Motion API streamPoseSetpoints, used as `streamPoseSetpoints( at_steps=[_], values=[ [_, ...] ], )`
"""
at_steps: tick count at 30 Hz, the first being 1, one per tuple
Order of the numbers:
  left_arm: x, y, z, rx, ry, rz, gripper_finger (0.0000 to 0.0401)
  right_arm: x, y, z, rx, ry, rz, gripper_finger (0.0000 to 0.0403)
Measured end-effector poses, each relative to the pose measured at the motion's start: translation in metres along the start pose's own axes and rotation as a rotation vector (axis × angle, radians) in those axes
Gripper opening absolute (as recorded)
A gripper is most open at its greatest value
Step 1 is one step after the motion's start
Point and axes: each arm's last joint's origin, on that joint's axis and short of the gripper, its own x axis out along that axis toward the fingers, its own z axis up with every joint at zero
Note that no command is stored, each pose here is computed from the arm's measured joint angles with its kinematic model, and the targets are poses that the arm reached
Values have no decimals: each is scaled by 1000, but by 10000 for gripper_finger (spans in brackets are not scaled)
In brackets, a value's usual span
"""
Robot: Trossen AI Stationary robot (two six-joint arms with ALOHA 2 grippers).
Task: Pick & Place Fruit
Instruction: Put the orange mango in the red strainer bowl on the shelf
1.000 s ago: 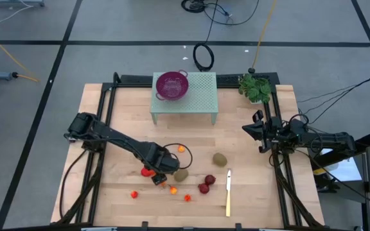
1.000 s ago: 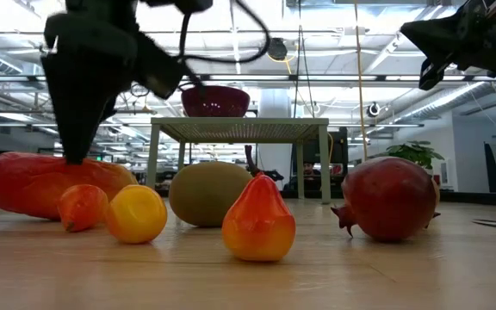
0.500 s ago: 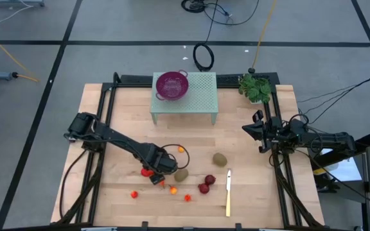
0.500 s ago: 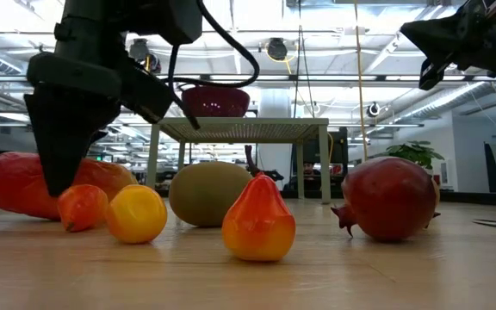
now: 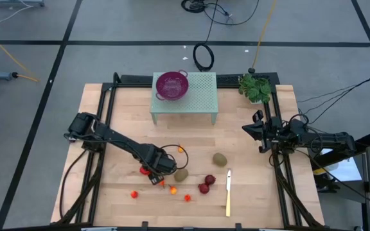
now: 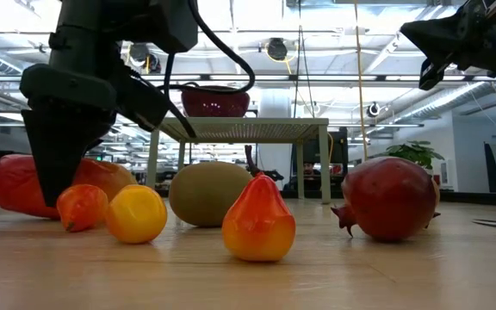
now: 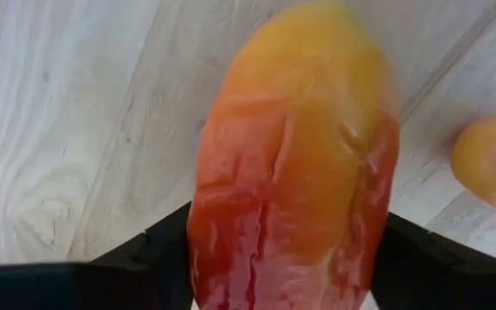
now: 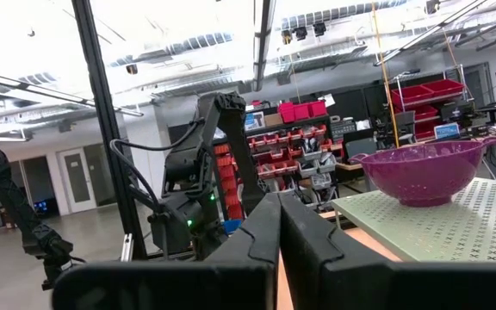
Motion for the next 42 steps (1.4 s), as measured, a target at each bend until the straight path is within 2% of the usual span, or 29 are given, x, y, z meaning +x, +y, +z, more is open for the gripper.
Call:
streamPoseSetpoints(
  at_steps=[4,9,13,17,23,28,36,42],
  values=[
    [0,2,-2,-4,17,21,203,0,0,0,0,0,0,0],
    [-4,10,-9,-13,72,102,203,0,0,0,0,0,0,0],
    [-27,19,-18,-2,71,170,203,0,0,0,0,0,0,0],
    [-63,31,-28,-31,-27,181,203,0,0,0,0,0,0,0],
    [-114,63,-47,-230,-197,162,203,0,0,0,0,1,0,0],
    [-144,85,-60,-352,-291,134,203,0,0,0,0,1,0,0],
    [-179,106,-63,-445,-457,88,203,0,0,0,0,0,0,0],
    [-205,117,-59,-467,-581,84,203,0,0,0,0,1,-1,0]
  ],
)
